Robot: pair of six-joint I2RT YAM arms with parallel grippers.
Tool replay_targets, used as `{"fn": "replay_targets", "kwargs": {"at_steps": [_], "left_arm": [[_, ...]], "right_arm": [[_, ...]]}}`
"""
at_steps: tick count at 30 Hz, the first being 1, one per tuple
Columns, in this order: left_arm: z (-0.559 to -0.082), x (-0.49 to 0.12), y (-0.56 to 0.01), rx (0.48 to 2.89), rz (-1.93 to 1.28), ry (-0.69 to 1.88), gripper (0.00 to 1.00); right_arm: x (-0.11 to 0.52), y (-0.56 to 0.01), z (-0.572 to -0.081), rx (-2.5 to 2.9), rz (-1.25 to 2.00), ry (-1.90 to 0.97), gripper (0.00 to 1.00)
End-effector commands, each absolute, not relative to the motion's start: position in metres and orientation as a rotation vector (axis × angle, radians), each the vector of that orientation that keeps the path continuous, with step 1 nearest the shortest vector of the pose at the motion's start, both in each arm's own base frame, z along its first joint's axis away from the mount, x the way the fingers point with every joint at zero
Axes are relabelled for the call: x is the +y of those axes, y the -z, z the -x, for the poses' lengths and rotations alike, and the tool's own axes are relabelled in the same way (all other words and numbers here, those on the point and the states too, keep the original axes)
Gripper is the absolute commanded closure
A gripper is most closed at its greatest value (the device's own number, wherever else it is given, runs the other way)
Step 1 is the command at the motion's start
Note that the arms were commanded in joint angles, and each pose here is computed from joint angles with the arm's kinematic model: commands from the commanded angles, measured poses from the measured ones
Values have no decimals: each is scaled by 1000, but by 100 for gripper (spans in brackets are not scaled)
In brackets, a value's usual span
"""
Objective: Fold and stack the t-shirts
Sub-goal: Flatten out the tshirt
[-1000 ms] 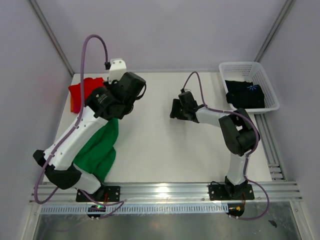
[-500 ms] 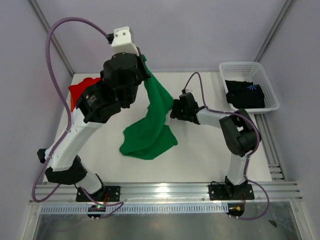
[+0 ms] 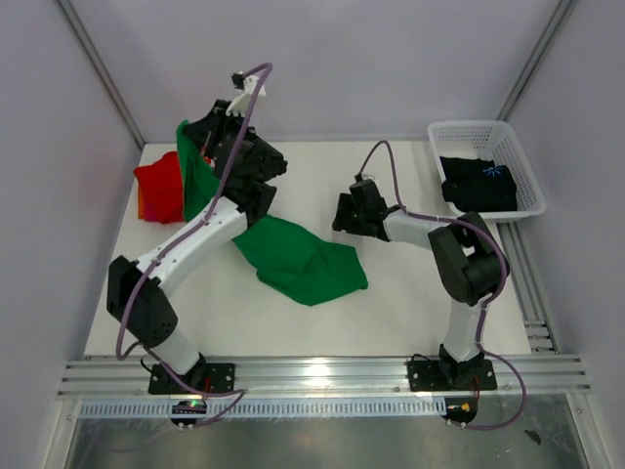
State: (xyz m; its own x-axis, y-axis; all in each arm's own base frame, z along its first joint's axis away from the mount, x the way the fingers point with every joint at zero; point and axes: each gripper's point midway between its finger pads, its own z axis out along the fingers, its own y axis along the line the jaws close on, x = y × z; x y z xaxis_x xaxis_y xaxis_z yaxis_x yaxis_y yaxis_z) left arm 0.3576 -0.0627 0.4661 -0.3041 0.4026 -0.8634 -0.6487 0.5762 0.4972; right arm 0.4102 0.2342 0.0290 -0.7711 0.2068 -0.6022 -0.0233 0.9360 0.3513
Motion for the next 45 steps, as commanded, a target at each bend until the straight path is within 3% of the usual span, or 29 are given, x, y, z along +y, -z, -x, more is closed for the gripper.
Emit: {"fn": "replay_targets", "kwargs": {"at_steps": [1, 7, 11, 16, 23, 33, 40, 42, 44, 45], "left_arm": [[-320, -37, -410, 1847, 330, -1106, 100], [-336, -50, -382, 1879, 248, -1184, 100], [-339, -52, -386, 1876, 260, -1174, 100], [-338, -51, -390, 1870, 274, -1159, 100], [-335, -50, -396, 1864, 292, -1137, 100], [-340, -55, -397, 1862, 290, -1130, 100], [-334, -50, -399, 1857, 297, -1121, 100], [-332, -49, -399, 1859, 297, -1122, 100], [-331, -48, -400, 1856, 302, -1118, 100], [-331, -48, -399, 1856, 300, -1119, 100]], "right_arm": [[222, 0, -381, 2559, -99, -354, 36], [221, -38, -375, 2497, 59, -388, 36], [222, -57, -341, 2601, 80, -464, 36], [200, -33, -282, 2759, -17, -451, 35], [187, -24, -238, 2841, -172, -483, 36], [220, -33, -255, 2690, -291, -764, 35], [230, -40, -273, 2642, -267, -793, 36], [231, -42, -277, 2628, -260, -792, 43], [234, -46, -282, 2607, -245, -804, 84], [234, -48, -284, 2596, -245, -802, 97]]}}
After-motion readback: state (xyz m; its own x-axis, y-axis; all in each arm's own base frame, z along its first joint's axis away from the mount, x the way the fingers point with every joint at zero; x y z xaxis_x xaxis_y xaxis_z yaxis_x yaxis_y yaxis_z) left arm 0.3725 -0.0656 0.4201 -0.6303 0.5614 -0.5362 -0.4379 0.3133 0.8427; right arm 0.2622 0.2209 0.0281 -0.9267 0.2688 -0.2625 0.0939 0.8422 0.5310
